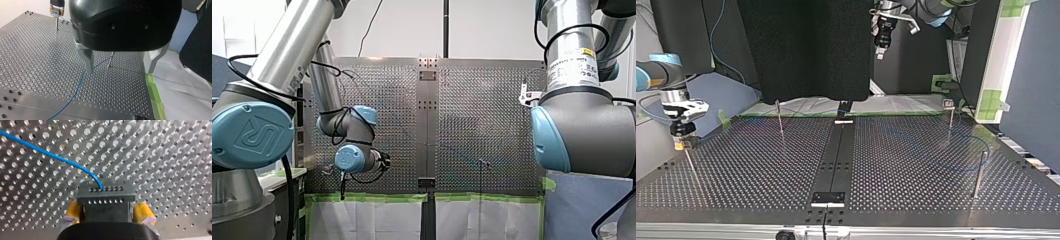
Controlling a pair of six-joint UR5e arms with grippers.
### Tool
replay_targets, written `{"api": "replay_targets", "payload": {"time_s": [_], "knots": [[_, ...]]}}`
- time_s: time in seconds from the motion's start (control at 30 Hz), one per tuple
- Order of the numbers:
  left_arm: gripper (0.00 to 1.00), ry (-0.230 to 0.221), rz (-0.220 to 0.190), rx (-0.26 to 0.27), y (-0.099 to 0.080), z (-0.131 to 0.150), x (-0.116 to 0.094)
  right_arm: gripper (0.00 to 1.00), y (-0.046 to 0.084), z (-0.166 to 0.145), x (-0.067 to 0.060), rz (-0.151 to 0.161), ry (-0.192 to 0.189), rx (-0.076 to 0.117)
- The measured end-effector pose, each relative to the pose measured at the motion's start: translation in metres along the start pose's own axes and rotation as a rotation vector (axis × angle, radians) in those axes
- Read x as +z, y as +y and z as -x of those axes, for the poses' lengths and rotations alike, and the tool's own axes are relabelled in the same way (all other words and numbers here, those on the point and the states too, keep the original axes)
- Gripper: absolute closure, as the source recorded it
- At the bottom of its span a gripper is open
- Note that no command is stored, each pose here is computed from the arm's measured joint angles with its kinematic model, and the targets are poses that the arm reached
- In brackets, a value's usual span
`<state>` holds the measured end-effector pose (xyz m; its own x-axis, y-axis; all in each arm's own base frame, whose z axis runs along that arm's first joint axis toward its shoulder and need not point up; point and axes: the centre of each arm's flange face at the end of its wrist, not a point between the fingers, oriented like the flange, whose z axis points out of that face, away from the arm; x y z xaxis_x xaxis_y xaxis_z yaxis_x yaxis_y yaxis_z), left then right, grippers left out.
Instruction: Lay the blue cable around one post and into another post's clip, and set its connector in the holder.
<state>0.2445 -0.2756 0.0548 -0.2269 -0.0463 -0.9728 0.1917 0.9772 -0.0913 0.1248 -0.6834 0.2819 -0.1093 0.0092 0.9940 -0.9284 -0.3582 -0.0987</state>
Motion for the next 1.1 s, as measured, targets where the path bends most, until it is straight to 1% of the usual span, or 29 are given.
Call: {"api": "replay_targets", "payload": {"time_s": [0.13,0.33,0.43,0.5,0.63,0.73,0.8,0.87,0.93,1.03,1.07,1.1], "knots": [[0.0,0.0,0.0,0.0,0.0,0.0,0.0,0.0,0.002,0.0,0.0,0.018,0.002,0.002],[0.0,0.0,0.0,0.0,0.0,0.0,0.0,0.0,0.008,-0.001,-0.001,0.059,0.004,0.005],[0.0,0.0,0.0,0.0,0.0,0.0,0.0,0.0,0.011,-0.001,-0.001,0.082,0.005,0.009],[0.0,0.0,0.0,0.0,0.0,0.0,0.0,0.0,0.013,-0.001,-0.002,0.099,0.004,0.015],[0.0,0.0,0.0,0.0,0.0,0.0,0.0,0.0,0.019,0.001,-0.006,0.139,-0.013,0.034],[0.0,0.0,0.0,0.0,0.0,0.0,0.0,0.0,0.025,0.005,-0.011,0.173,-0.034,0.05],[0.0,0.0,0.0,0.0,0.0,0.0,0.0,0.0,0.028,0.009,-0.016,0.199,-0.054,0.069],[0.0,0.0,-0.001,0.0,0.0,0.0,0.0,0.0,0.031,0.013,-0.022,0.224,-0.065,0.089],[0.0,-0.001,-0.004,-0.002,-0.001,0.0,0.001,0.0,0.032,0.012,-0.027,0.243,-0.061,0.103],[0.0,-0.004,-0.013,-0.004,-0.002,0.001,0.002,0.0,0.029,0.007,-0.034,0.264,-0.04,0.122],[0.0,-0.005,-0.016,-0.005,-0.003,0.002,0.003,0.0,0.026,0.004,-0.036,0.27,-0.029,0.125],[0.0,-0.007,-0.019,-0.007,-0.004,0.002,0.004,0.0,0.024,0.002,-0.038,0.274,-0.021,0.123]]}}
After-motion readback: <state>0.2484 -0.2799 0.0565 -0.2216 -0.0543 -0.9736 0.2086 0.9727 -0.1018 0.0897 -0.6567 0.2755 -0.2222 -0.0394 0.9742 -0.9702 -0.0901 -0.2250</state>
